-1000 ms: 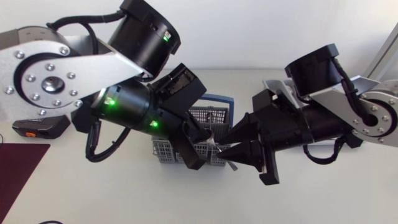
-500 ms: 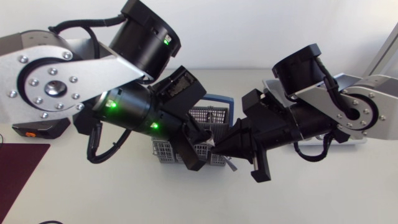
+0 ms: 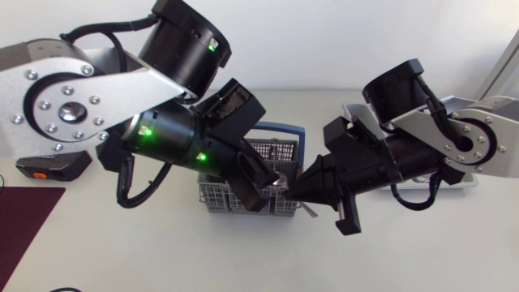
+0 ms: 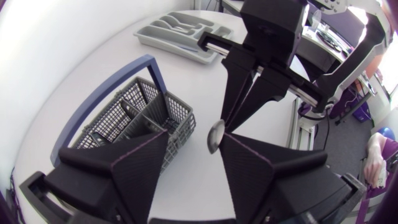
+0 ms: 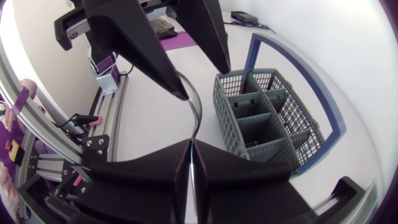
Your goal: Unload the cutlery basket into the drawer organizer.
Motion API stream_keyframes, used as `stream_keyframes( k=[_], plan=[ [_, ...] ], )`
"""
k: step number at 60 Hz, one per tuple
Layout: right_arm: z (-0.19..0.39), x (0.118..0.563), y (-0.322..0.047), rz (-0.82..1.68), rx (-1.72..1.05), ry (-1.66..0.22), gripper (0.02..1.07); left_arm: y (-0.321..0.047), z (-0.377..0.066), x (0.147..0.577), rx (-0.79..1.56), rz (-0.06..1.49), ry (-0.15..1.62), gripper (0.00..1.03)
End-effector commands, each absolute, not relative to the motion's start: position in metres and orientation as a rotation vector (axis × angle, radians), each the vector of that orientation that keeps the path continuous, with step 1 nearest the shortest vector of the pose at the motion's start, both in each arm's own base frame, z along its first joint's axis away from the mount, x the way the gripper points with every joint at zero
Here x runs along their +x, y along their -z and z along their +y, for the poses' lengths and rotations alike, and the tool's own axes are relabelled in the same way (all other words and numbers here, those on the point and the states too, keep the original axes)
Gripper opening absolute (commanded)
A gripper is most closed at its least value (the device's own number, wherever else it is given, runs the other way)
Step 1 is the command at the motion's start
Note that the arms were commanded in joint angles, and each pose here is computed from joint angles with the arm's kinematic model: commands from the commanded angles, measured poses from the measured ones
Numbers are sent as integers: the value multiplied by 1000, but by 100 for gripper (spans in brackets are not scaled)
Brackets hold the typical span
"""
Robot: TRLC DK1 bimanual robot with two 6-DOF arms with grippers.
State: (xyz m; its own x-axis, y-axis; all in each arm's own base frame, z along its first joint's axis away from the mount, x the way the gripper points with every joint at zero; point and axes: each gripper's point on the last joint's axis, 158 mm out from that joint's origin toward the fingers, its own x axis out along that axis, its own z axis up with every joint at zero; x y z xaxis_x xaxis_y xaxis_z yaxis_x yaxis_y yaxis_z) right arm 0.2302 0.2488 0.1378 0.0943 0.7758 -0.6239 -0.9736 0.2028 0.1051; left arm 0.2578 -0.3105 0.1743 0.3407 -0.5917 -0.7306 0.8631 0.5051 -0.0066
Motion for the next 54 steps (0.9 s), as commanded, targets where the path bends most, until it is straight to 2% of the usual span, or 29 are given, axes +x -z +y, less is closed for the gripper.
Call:
stream_keyframes(
  k=[1,7,38,54],
  plan=[
    [233,225,-122,685,-395,-1344,8,-188,-302,274,370,700,913,83],
    [213,235,-120,688,-395,-1311,8,-198,-292,288,356,663,853,89],
    [39,289,-107,759,-439,-1219,8,-211,-245,319,336,600,682,92],
    [-55,324,-78,825,-548,-1166,8,-207,-236,319,344,599,654,92]
  ],
)
